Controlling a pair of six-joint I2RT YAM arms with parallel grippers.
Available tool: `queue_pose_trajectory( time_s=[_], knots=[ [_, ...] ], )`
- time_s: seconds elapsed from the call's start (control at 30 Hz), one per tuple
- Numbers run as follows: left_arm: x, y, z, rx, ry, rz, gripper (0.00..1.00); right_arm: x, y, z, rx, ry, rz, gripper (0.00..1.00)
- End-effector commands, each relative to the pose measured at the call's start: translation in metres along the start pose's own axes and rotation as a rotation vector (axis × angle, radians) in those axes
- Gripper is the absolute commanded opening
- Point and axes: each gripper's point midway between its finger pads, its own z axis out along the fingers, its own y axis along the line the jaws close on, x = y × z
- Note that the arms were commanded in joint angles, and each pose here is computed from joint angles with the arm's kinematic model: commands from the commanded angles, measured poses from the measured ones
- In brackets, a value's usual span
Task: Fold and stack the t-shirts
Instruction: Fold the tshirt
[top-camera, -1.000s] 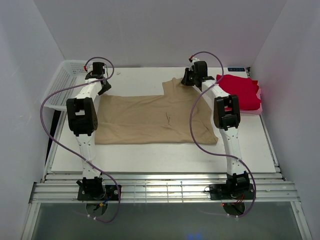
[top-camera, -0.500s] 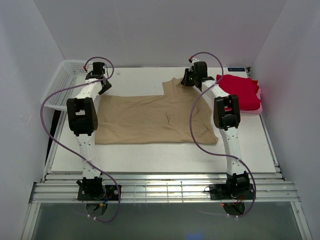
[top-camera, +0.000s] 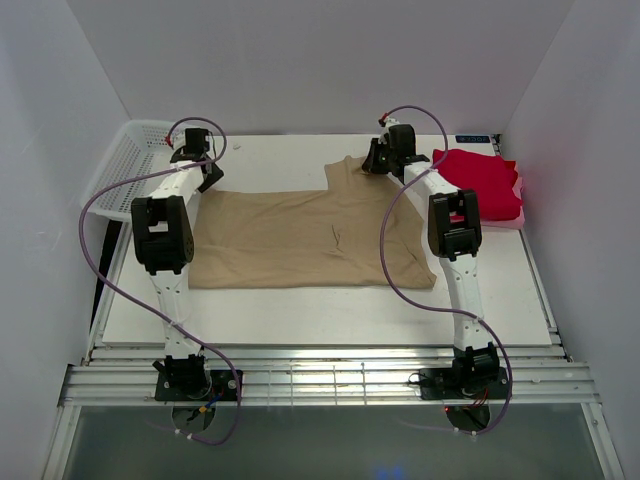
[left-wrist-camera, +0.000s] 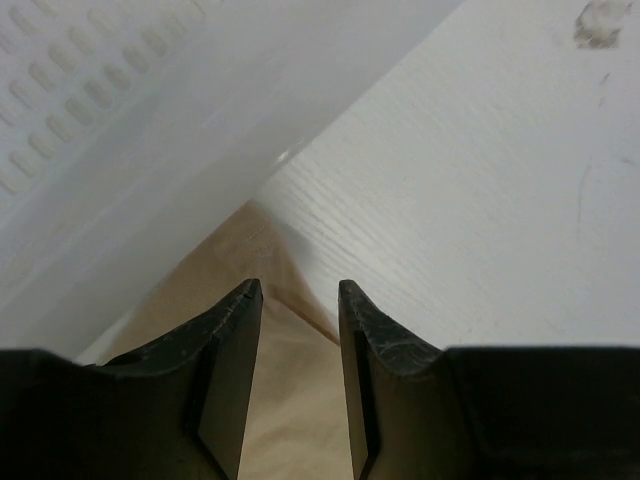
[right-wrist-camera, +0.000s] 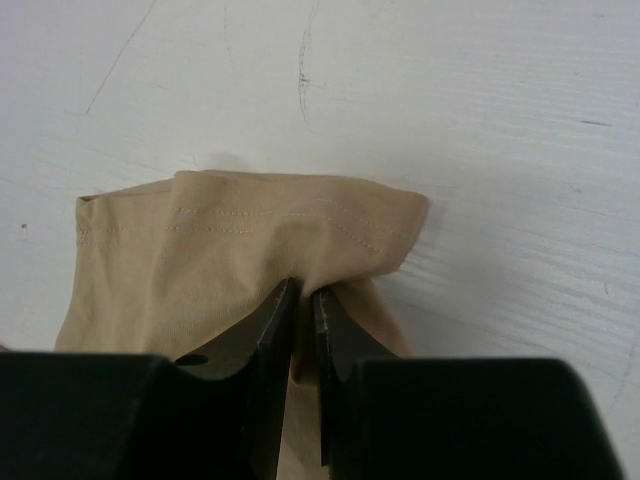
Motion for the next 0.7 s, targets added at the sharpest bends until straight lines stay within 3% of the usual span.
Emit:
queue_pose_trajectory(
  time_s=[0.0,0.27,0.67],
  knots=[
    [0.047,0.062,0.014,-0.167,0.165,0.001,0.48,-0.015,0.008,-0.014,-0.015,-0.017,0.003,0.19],
    [0.049,0.015,-0.008,-0.085,0.095,0.108,0.48,-0.008,0.010,-0.016,-0.025,-0.002,0.014,0.19],
    [0.034,0.025,0.000,-0.143,0.053,0.114,0.48,-0.005,0.012,-0.023,-0.032,0.017,-0.008,0.19]
  ],
)
